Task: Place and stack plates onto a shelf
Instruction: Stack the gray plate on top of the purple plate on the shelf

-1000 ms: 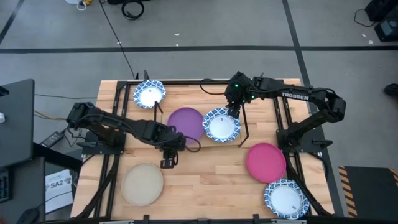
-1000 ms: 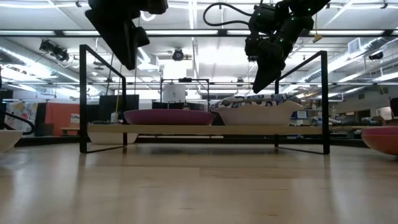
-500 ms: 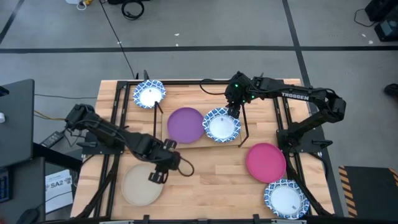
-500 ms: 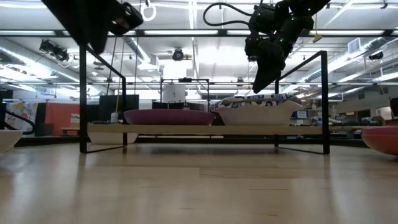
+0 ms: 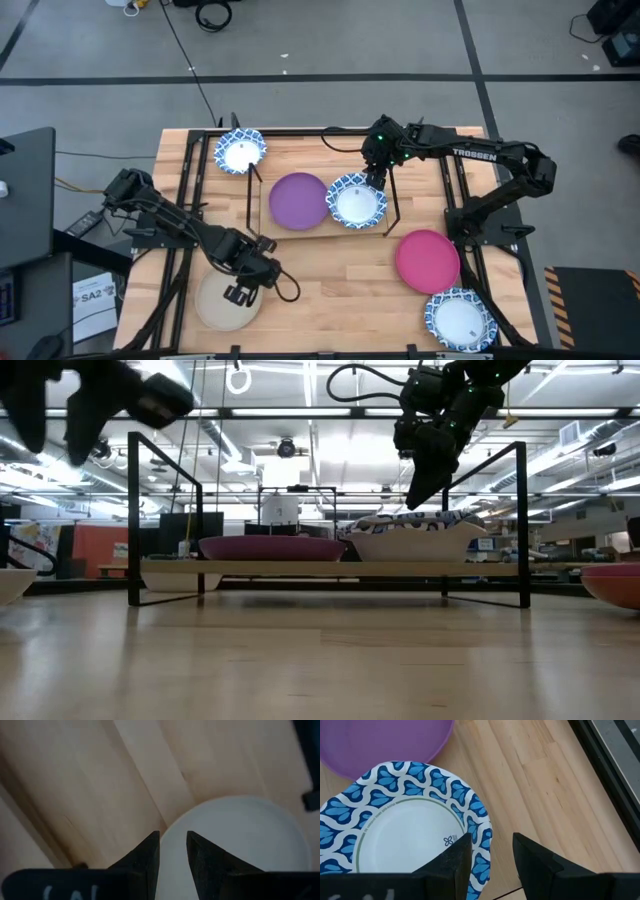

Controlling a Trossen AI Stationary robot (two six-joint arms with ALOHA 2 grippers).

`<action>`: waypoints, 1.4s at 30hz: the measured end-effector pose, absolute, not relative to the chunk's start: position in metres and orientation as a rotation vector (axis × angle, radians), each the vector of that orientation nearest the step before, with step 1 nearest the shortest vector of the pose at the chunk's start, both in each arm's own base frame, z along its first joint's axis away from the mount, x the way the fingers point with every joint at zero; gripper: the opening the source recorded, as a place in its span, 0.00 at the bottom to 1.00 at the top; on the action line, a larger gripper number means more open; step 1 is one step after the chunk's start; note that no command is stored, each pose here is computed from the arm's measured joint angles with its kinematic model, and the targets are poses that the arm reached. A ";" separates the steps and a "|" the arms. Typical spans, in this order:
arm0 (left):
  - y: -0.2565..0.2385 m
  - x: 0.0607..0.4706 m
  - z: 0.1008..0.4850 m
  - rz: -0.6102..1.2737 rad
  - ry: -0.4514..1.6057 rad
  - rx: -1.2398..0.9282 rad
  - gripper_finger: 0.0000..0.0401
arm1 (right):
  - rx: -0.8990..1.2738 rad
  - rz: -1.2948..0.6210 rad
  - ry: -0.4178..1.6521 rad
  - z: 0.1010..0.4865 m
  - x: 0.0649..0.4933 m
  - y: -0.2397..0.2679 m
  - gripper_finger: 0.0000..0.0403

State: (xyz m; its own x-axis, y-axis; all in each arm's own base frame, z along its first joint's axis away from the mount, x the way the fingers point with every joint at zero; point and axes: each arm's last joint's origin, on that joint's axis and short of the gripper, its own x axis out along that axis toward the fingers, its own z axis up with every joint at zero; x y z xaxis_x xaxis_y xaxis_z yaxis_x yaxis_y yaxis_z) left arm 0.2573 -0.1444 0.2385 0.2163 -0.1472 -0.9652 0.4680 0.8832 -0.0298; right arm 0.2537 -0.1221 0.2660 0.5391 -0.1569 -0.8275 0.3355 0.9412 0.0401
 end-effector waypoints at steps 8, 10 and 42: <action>-0.140 0.249 0.207 -0.431 1.317 0.302 0.26 | 0.202 -0.296 0.954 0.266 0.254 -0.122 0.37; -0.140 0.248 0.199 -0.432 1.305 0.298 0.26 | 0.202 -0.296 0.954 0.266 0.254 -0.122 0.37; -0.131 0.235 0.162 -0.483 1.304 0.366 0.10 | 0.202 -0.296 0.954 0.266 0.254 -0.122 0.37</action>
